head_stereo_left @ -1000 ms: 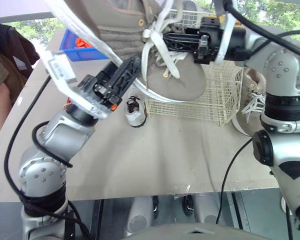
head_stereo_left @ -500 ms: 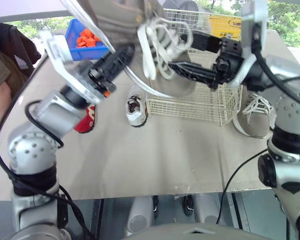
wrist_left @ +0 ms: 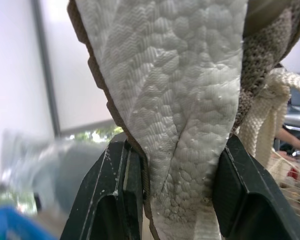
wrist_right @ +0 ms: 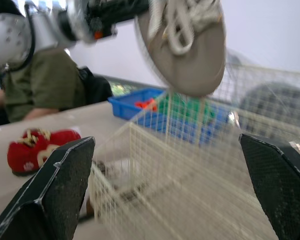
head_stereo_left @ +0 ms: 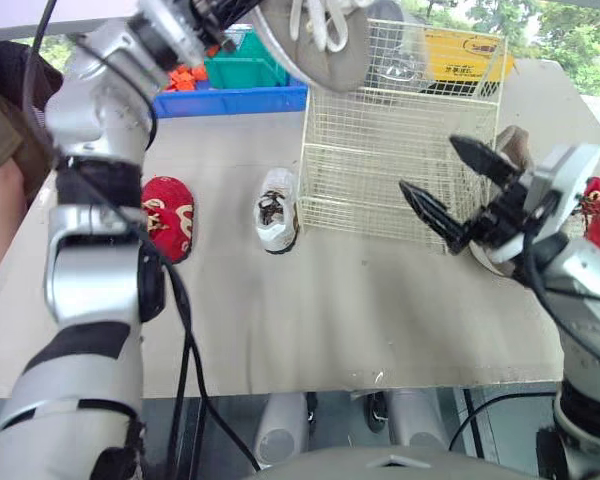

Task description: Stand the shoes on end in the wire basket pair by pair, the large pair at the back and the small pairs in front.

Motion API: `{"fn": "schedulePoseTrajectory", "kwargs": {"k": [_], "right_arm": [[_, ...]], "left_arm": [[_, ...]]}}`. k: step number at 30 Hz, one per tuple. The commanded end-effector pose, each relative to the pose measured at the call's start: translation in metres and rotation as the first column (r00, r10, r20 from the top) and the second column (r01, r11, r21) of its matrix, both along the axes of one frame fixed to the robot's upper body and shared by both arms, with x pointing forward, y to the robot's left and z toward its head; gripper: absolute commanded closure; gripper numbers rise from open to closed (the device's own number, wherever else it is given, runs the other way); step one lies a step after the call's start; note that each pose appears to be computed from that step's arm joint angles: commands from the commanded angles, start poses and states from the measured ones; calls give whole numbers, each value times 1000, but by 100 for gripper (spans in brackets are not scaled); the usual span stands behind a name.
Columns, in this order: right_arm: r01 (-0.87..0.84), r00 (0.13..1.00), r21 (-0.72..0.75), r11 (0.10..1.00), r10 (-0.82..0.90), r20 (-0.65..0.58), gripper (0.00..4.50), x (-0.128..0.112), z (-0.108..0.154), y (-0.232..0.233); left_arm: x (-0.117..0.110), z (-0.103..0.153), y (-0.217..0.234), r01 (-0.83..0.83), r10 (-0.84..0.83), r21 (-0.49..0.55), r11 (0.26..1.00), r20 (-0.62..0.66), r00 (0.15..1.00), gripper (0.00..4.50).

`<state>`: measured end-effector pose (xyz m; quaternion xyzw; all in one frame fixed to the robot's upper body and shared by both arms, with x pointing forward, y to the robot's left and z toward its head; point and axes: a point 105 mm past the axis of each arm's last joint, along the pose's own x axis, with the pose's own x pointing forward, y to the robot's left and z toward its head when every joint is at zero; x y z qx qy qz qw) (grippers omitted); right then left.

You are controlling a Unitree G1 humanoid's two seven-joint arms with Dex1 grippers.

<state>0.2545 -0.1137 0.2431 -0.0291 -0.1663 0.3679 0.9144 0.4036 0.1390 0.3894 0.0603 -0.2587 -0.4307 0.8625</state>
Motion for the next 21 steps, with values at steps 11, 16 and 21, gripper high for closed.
{"fn": "schedulePoseTrajectory", "kwargs": {"k": [11,16,21], "right_arm": [[13,999,4,1000,-13,29,0,-25,8,4],[-8,1000,-17,1000,8,7,0,-28,4,4],[-24,1000,-30,999,24,-3,0,-30,2,6]], "left_arm": [[3,9,-33,-74,1,267,961,266,964,306],[7,-24,-46,25,-89,427,904,132,987,306],[4,-52,-44,175,-173,513,840,-52,984,306]]}}
